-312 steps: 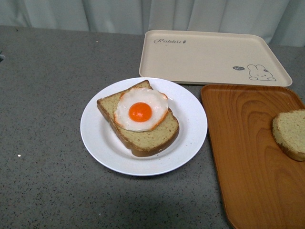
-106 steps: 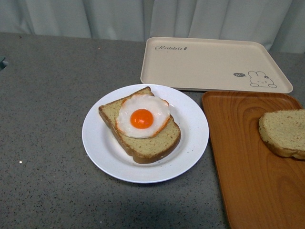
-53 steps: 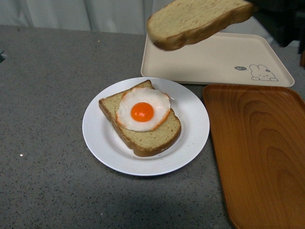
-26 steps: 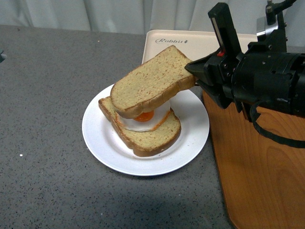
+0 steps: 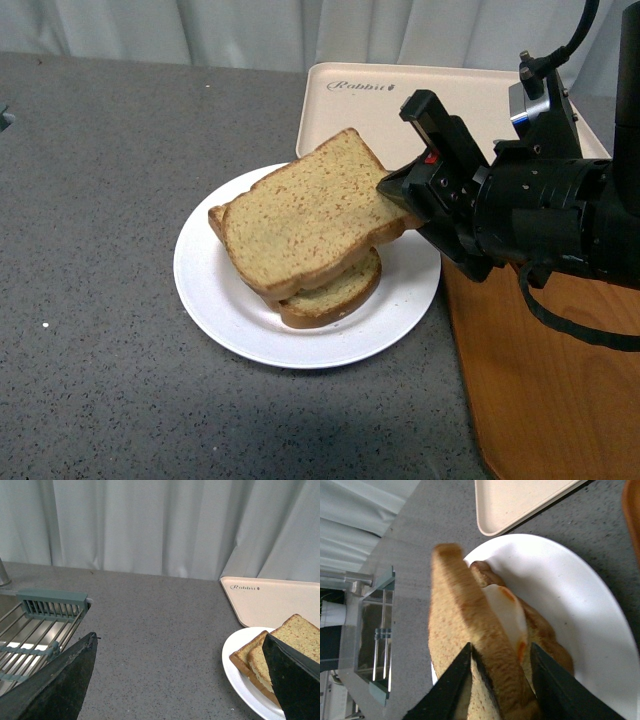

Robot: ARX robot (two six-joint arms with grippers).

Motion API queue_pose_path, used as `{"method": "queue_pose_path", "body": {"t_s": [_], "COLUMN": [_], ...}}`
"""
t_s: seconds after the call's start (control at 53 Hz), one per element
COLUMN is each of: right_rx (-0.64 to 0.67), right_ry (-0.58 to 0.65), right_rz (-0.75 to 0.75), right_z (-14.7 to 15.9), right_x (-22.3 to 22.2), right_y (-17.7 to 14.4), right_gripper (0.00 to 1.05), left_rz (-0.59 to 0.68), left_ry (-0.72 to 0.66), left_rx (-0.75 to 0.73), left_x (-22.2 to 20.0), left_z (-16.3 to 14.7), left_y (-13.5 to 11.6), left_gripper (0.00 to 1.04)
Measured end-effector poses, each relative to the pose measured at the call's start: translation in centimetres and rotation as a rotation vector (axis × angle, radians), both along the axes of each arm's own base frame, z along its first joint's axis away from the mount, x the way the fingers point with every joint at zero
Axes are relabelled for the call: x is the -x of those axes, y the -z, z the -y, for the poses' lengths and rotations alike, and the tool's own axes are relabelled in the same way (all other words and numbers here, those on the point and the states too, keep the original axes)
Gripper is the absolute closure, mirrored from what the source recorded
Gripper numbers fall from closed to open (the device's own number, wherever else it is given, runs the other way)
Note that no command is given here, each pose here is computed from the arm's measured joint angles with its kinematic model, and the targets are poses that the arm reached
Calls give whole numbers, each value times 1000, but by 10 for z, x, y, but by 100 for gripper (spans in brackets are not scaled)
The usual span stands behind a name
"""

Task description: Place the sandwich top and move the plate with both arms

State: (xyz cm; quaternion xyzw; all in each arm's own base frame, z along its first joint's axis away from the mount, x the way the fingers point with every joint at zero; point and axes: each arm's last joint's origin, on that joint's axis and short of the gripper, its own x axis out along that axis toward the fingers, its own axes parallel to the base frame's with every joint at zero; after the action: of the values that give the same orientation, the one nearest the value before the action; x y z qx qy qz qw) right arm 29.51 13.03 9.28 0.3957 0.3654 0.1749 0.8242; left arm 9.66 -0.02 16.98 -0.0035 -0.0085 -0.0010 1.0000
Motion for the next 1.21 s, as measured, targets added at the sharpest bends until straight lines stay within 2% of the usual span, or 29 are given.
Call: {"method": "queue_pose_path", "body": {"t_s": [0.075, 0.189, 0.264, 0.283, 0.302, 0.358, 0.434, 0.509, 0.585, 0.623, 0.679, 0.792, 1.132, 1.208], "right_rx": [61, 121, 172, 224, 316, 497, 693, 779, 822, 839, 841, 834, 835, 745], "right_ry": [27, 56, 79, 105, 184, 332, 381, 348, 300, 316, 329, 369, 372, 375], "right_rz": [6, 36, 83, 150, 286, 482, 649, 693, 633, 619, 681, 774, 781, 656], "right_z": [9, 21, 37, 38, 44, 59, 84, 105, 125, 129, 130, 130, 130, 130], "right_x": [-1, -4, -4, -3, 1, 20, 63, 106, 147, 160, 181, 197, 198, 197], "right_y": [-2, -11, -26, -27, -29, -34, -55, -63, -53, -57, -65, -72, -73, -71], "right_gripper": [53, 37, 20, 21, 26, 36, 52, 68, 85, 93, 104, 104, 104, 95], "left_rz": [0, 0, 0, 0, 0, 1, 0, 0, 0, 0, 0, 1, 1, 1], "left_ry": [0, 0, 0, 0, 0, 2, -1, 0, 0, 0, 1, 0, 0, 0], "left_rx": [0, 0, 0, 0, 0, 0, 0, 0, 0, 0, -1, -1, -1, -1], "left_x": [0, 0, 0, 0, 0, 0, 0, 0, 0, 0, 0, 0, 0, 0], "left_z": [0, 0, 0, 0, 0, 0, 0, 0, 0, 0, 0, 0, 0, 0], "left_y": [0, 0, 0, 0, 0, 0, 0, 0, 0, 0, 0, 0, 0, 0], "left_gripper": [7, 7, 7, 7, 7, 7, 7, 7, 7, 7, 7, 7, 7, 7]}}
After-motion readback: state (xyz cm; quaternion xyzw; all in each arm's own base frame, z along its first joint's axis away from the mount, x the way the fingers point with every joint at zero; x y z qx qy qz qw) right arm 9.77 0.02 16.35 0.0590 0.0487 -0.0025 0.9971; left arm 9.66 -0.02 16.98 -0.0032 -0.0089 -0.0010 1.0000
